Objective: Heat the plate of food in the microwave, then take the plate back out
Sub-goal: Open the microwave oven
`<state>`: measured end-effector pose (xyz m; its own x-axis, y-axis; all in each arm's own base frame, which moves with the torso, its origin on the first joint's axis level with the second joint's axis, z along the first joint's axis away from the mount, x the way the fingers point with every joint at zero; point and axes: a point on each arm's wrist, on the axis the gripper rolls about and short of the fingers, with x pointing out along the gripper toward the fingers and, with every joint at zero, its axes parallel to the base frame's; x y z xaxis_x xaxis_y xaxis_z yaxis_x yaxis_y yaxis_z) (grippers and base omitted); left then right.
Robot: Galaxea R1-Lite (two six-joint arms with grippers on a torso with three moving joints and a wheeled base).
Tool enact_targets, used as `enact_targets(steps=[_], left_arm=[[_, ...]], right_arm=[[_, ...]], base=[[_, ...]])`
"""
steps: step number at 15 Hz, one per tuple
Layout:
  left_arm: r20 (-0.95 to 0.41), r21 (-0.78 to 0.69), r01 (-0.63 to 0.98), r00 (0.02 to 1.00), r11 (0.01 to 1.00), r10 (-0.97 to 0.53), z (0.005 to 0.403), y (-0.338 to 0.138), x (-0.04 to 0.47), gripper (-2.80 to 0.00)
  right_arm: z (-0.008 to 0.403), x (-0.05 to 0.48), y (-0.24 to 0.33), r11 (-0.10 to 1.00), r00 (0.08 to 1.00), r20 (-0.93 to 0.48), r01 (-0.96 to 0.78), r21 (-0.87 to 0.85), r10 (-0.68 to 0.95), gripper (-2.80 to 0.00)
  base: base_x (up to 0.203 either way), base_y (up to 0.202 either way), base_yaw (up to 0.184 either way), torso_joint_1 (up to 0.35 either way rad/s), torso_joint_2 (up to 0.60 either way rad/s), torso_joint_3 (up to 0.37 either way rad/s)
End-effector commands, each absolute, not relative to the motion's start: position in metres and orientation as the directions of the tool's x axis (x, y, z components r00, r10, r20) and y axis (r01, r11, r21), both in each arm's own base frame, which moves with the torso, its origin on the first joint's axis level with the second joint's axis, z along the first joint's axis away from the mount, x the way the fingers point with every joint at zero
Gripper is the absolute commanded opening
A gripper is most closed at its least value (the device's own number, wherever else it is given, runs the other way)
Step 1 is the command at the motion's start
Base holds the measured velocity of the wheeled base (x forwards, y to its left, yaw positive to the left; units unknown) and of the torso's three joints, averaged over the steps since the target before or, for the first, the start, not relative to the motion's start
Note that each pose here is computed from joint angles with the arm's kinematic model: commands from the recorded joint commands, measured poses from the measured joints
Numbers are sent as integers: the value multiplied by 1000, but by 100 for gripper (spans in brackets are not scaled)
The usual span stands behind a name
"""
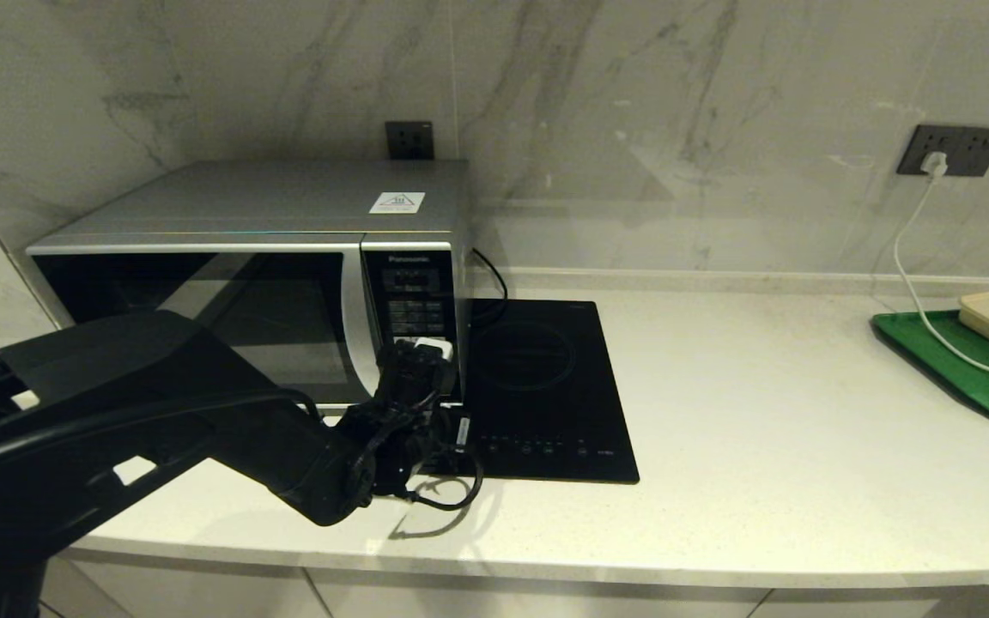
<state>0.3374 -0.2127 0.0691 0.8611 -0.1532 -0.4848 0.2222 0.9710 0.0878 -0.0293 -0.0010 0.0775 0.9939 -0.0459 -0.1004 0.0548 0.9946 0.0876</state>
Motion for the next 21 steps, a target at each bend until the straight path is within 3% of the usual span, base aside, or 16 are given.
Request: enact_targets(steps=[1,21], left_arm=[[-484,90,219,862,972,-150,68,-212,338,-280],[-428,88,209,891,974,-152,72,-211,342,-280]], right_arm=[[77,-29,-1,995,994,-102,55,87,-46,-280],[77,-29,-1,995,994,-102,54,88,-45,-280]], base=[[0,0,0,0,0,0],[0,0,0,0,0,0]])
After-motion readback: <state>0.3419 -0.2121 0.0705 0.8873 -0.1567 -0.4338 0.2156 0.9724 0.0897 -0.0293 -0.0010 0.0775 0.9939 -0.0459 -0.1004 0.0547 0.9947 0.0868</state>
